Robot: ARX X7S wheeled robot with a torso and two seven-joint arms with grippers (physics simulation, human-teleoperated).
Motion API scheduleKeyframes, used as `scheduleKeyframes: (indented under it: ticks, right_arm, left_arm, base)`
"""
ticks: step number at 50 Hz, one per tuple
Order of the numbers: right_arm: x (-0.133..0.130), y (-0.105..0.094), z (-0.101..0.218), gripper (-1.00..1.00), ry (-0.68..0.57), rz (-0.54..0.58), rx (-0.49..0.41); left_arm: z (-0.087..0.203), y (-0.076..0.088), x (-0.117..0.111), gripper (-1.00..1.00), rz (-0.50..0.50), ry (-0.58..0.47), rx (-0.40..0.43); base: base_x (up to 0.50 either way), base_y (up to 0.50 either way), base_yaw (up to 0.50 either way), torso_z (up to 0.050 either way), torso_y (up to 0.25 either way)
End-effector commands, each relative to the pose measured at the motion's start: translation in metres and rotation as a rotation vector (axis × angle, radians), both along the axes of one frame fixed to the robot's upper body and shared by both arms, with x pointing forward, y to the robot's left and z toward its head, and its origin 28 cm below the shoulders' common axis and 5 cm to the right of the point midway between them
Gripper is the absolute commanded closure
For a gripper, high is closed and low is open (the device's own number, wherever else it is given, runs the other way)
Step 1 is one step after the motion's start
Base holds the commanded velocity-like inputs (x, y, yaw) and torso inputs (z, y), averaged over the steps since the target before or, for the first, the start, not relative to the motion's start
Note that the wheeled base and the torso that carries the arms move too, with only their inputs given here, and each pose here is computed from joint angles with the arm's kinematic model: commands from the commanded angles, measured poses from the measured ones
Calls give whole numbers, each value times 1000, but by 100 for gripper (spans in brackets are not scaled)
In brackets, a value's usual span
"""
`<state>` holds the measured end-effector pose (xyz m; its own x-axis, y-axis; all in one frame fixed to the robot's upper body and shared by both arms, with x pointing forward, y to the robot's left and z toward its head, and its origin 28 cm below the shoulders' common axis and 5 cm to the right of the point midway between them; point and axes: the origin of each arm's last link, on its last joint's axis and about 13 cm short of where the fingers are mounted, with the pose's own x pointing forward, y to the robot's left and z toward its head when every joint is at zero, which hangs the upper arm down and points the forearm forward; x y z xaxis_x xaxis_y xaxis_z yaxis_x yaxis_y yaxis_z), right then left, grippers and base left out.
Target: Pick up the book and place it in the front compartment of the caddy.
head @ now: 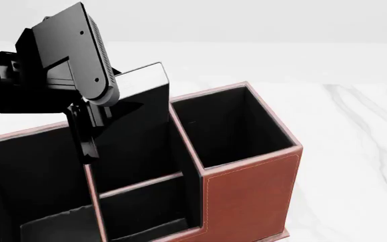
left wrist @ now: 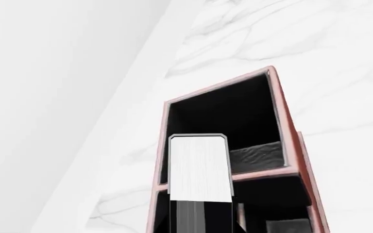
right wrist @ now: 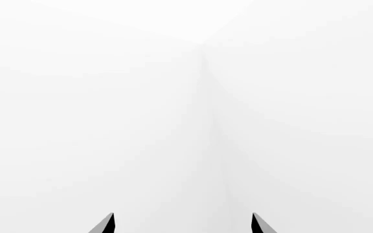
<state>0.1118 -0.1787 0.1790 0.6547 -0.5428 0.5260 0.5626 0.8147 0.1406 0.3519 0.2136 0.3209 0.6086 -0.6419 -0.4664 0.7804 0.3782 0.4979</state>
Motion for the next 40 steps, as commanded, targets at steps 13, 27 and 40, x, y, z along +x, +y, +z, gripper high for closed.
scheduleKeyframes:
  ticks: [13, 27, 40]
  right_arm:
    - [-1, 0, 1, -100, 0, 1, 0]
    - [-2, -1, 1, -100, 1, 0, -1]
    - [-2, 0, 1, -100, 4, 2, -3]
  left_arm:
    - [-20, 7, 16, 100, 52, -32, -8]
    - [-33, 10, 24, 100, 74, -40, -38]
    - [-49, 14, 27, 100, 76, -8, -30]
  base:
    - [0, 0, 0, 0, 2]
    - [0, 0, 0, 0, 1]
    - [0, 0, 0, 1, 2]
